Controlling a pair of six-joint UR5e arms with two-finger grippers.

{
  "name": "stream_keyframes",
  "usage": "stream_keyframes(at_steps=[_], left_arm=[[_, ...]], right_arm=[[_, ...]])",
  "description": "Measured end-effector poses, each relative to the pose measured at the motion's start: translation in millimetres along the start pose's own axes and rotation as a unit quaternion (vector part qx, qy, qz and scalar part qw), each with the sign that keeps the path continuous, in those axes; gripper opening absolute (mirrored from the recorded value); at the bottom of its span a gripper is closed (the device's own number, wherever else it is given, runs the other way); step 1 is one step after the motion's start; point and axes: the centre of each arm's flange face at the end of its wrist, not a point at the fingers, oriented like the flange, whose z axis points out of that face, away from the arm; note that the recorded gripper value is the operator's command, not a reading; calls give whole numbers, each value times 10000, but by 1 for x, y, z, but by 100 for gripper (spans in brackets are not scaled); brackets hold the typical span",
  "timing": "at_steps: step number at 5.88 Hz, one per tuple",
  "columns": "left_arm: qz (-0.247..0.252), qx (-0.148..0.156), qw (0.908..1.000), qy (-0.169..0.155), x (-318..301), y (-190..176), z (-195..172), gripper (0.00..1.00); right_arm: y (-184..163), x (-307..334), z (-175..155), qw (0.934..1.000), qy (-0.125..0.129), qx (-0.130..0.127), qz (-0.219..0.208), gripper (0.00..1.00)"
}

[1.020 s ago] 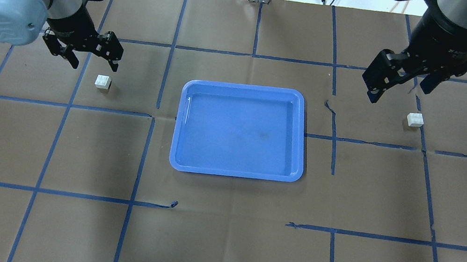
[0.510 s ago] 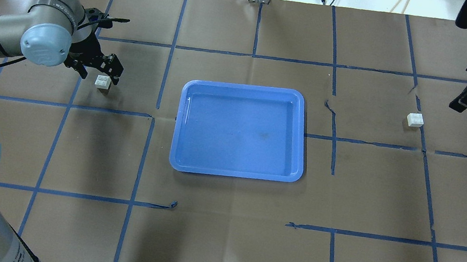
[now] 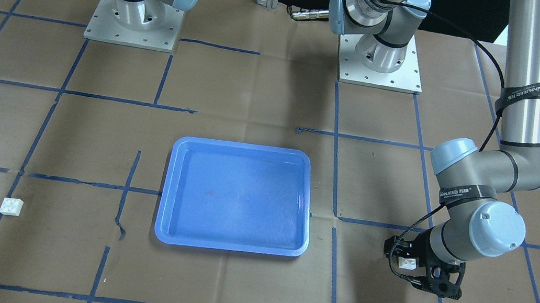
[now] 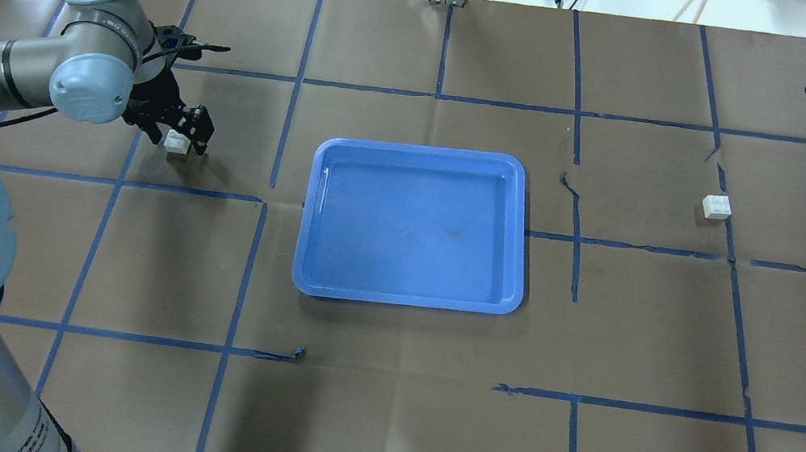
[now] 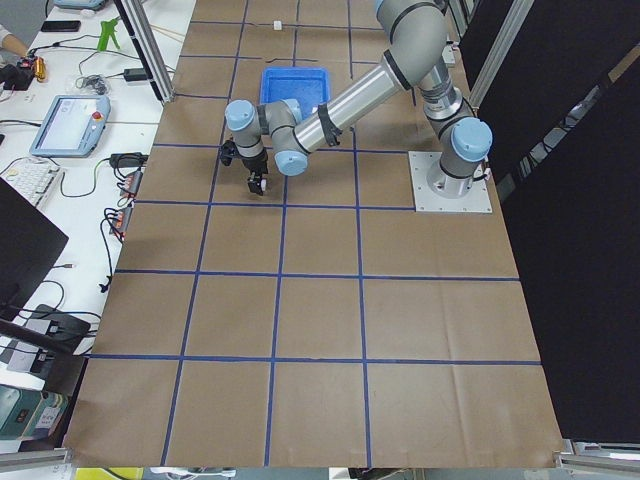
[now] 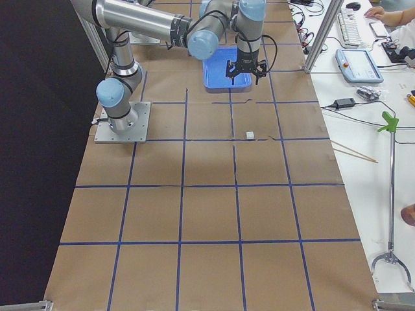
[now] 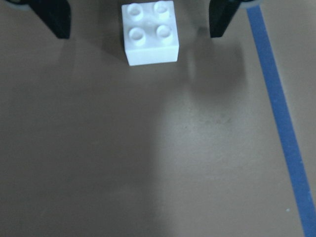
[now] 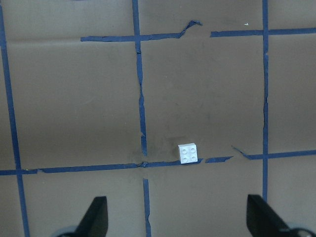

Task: Assemble white blocks and place on blue tray

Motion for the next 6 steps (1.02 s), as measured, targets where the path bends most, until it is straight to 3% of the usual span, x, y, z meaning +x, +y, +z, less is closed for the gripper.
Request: stream_keyframes(at_steps=[1, 3, 4, 5, 6], left_arm=[[44, 5, 10000, 0, 0, 0, 0, 0], [413, 157, 9990, -64, 5, -2, -19, 0], [1131, 294, 9931, -133, 31, -4, -39, 0], [2132, 397, 9760, -213, 83, -6, -55, 0], [3208, 421, 9459, -256, 149, -3, -58, 0]], right_arm=[[33, 11, 28, 9989, -27, 438, -163, 100], [90, 27, 114, 9902, -261, 1372, 19, 100], [110, 29, 150, 9848, -367, 1697, 93, 99], [127, 30, 182, 9800, -390, 1950, -11, 99], [137, 32, 209, 9764, -380, 2118, -183, 99]])
